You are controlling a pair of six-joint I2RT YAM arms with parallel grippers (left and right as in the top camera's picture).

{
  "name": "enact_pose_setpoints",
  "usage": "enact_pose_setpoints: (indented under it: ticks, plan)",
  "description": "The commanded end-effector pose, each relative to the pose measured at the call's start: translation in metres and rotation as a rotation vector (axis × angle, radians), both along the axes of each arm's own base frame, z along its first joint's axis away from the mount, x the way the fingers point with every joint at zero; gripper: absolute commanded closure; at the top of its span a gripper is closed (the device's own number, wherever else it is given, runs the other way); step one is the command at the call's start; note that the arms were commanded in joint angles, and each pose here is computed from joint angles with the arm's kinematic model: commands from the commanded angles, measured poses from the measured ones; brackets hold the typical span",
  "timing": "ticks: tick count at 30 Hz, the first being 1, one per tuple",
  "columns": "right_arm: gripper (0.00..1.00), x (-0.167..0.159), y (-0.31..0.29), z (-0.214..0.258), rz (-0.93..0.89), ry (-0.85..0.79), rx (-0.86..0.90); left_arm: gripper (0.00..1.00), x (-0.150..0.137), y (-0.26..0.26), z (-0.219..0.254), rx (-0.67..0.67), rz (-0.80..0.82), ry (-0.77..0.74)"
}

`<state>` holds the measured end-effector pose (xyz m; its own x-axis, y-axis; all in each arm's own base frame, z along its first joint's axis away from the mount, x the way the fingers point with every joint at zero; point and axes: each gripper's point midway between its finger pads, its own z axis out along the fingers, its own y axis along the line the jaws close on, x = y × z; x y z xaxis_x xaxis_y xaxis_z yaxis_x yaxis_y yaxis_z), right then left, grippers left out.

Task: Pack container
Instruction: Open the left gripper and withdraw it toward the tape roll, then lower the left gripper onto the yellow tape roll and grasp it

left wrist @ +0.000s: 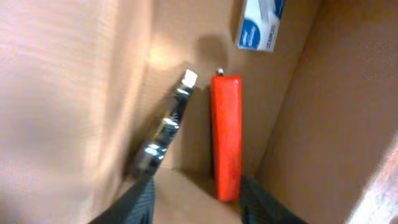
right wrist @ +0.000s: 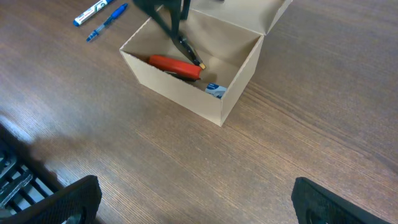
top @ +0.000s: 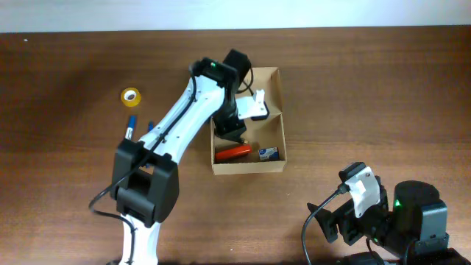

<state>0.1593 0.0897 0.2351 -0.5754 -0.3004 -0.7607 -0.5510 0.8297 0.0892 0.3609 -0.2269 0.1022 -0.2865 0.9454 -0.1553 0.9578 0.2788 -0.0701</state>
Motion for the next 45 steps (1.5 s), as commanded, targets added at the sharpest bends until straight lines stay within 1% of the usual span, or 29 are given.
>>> enact_pose_setpoints:
  ticks: [1,5,6,9,12,18,19,22,25,27,28,33,37,42,44,45]
  plan:
    - [0.01,0.001,-0.003,0.000,-0.014,-0.006,-0.006,0.62,0.011,-0.004,0.055,-0.068,0.013,-0.121]
    - [0.01,0.001,-0.003,0.000,-0.014,-0.006,-0.006,0.73,0.013,-0.002,0.103,-0.121,0.018,-0.239]
    - [0.01,0.001,-0.003,0.000,-0.014,-0.006,-0.006,0.77,0.018,0.007,0.120,-0.120,0.035,-0.300]
    - [0.01,0.001,-0.003,0.000,-0.014,-0.006,-0.006,0.77,0.025,0.030,0.146,-0.110,0.086,-0.386]
    - [0.01,0.001,-0.003,0.000,-0.014,-0.006,-0.006,0.78,0.033,0.061,0.164,-0.118,0.173,-0.428]
    - [0.01,0.001,-0.003,0.000,-0.014,-0.006,-0.006,0.76,0.061,0.151,0.163,-0.102,0.507,-0.416]
    - [0.01,0.001,-0.003,0.000,-0.014,-0.006,-0.006,0.72,0.063,0.164,0.161,-0.097,0.554,-0.411]
    - [0.01,0.001,-0.003,0.000,-0.014,-0.006,-0.006,0.70,0.071,0.202,0.153,-0.085,0.659,-0.392]
    - [0.01,0.001,-0.003,0.000,-0.014,-0.006,-0.006,0.64,0.078,0.231,0.139,-0.067,0.741,-0.366]
    - [0.01,0.001,-0.003,0.000,-0.014,-0.006,-0.006,0.51,0.081,0.245,0.128,-0.053,0.772,-0.341]
    - [0.01,0.001,-0.003,0.000,-0.014,-0.006,-0.006,0.47,0.083,0.251,0.119,-0.044,0.785,-0.323]
    - [0.01,0.001,-0.003,0.000,-0.014,-0.006,-0.006,0.43,0.094,0.268,0.074,-0.012,0.822,-0.232]
    - [0.01,0.001,-0.003,0.000,-0.014,-0.006,-0.006,0.26,0.110,0.271,0.044,-0.050,0.834,-0.195]
    - [0.01,0.001,-0.003,0.000,-0.014,-0.006,-0.006,0.13,0.131,0.282,0.015,-0.046,0.885,-0.206]
    - [0.01,0.001,-0.003,0.000,-0.014,-0.006,-0.006,0.03,0.138,0.287,0.005,-0.027,0.911,-0.217]
    - [0.01,0.001,-0.003,0.000,-0.014,-0.006,-0.006,0.01,0.142,0.292,0.000,-0.009,0.936,-0.229]
